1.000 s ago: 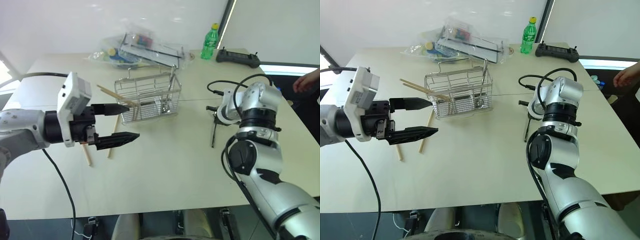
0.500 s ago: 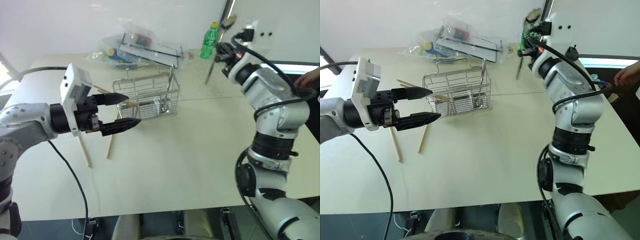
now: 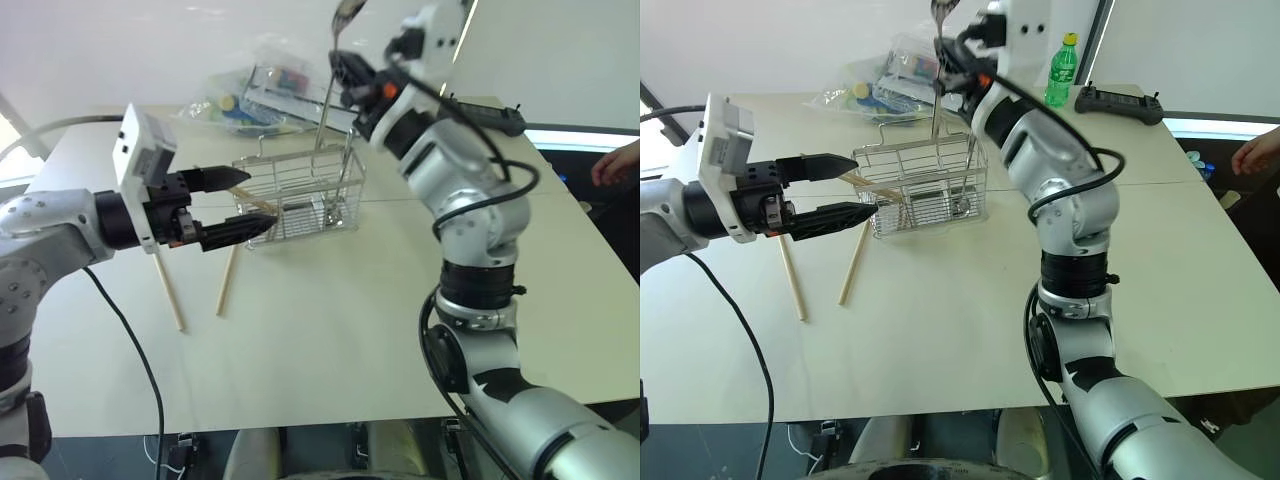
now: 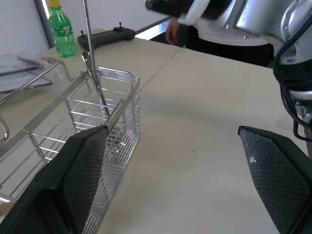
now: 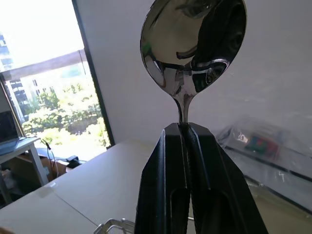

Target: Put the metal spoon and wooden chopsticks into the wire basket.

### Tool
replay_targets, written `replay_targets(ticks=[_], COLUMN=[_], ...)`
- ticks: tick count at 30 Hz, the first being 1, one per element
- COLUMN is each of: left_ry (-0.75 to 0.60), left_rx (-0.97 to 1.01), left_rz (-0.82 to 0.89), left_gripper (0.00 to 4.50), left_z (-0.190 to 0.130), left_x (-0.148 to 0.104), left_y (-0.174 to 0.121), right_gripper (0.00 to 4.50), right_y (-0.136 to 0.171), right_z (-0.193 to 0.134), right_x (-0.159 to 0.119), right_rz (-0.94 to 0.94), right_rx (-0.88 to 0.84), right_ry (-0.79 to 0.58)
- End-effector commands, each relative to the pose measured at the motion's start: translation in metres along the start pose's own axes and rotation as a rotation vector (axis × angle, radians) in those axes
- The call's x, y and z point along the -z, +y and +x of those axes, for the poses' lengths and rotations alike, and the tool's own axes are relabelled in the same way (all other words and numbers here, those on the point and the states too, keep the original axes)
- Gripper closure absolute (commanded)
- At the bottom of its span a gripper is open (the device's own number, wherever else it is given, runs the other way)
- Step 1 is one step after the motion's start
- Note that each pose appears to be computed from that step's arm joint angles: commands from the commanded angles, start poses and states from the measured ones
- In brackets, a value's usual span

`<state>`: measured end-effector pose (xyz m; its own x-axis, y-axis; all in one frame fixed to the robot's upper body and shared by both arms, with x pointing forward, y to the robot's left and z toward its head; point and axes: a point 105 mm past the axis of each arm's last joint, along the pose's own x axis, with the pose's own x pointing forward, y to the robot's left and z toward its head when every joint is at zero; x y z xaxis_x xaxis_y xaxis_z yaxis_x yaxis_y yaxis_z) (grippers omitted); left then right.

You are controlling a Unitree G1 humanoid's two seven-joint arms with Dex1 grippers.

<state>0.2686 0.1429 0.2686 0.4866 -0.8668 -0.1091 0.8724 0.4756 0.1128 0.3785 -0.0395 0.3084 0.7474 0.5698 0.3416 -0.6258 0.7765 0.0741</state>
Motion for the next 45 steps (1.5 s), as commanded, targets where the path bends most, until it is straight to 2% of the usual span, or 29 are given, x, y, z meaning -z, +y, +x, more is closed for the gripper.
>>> replay_targets(ticks=[1, 6, 7, 9, 15, 22, 25, 28, 32, 36, 39, 41, 45], left_ry=[-0.033, -0.038, -0.038, -0.037, -0.041, -0.052, -0.079, -0.145, -0.225, -0.207, -0.194, -0.164, 0.008], left_rx=[-0.005, -0.024, -0.026, -0.028, -0.028, -0.036, -0.061, -0.138, -0.292, -0.46, -0.583, -0.683, -0.902], left_rz=[0.044, 0.045, 0.045, 0.045, 0.051, 0.064, 0.074, 0.068, 0.057, 0.008, -0.061, -0.105, -0.216], left_gripper=[0.0, 0.0, 0.0, 0.0, 0.0, 0.0, 0.0, 0.0, 0.0, 0.0, 0.0, 0.0, 0.0], left_z=[-0.003, -0.006, -0.007, -0.007, -0.005, -0.003, -0.005, -0.016, -0.04, -0.068, -0.087, -0.091, -0.099], left_x=[-0.013, -0.016, -0.016, -0.017, -0.02, -0.025, -0.033, -0.053, -0.077, -0.081, -0.078, -0.066, -0.02], left_y=[-0.004, -0.001, -0.001, -0.001, 0.003, 0.009, 0.012, 0.025, 0.049, 0.076, 0.096, 0.111, 0.138], right_gripper=[4.46, 4.46, 4.17, 3.4, 0.37, 0.37, 0.37, 0.37, 0.37, 0.37, 0.37, 0.37, 0.37], right_y=[-0.001, -0.014, -0.016, -0.018, -0.023, -0.039, -0.048, -0.056, -0.068, -0.06, -0.055, -0.049, -0.037], right_z=[0.001, -0.004, -0.005, -0.006, -0.011, -0.02, -0.029, -0.047, -0.08, -0.119, -0.145, -0.157, -0.169], right_x=[-0.003, 0.011, 0.013, 0.014, 0.017, 0.0, -0.021, -0.058, -0.09, -0.094, -0.085, -0.076, -0.058], right_rz=[-0.043, -0.063, -0.062, -0.057, -0.055, -0.079, -0.135, -0.218, -0.356, -0.473, -0.454, -0.409, -0.387], right_rx=[0.005, 0.06, 0.068, 0.08, 0.115, 0.154, 0.138, 0.038, -0.088, -0.289, -0.386, -0.421, -0.453], right_ry=[-0.045, -0.019, -0.017, -0.014, 0.002, -0.014, -0.022, -0.006, 0.124, 0.311, 0.431, 0.489, 0.521])
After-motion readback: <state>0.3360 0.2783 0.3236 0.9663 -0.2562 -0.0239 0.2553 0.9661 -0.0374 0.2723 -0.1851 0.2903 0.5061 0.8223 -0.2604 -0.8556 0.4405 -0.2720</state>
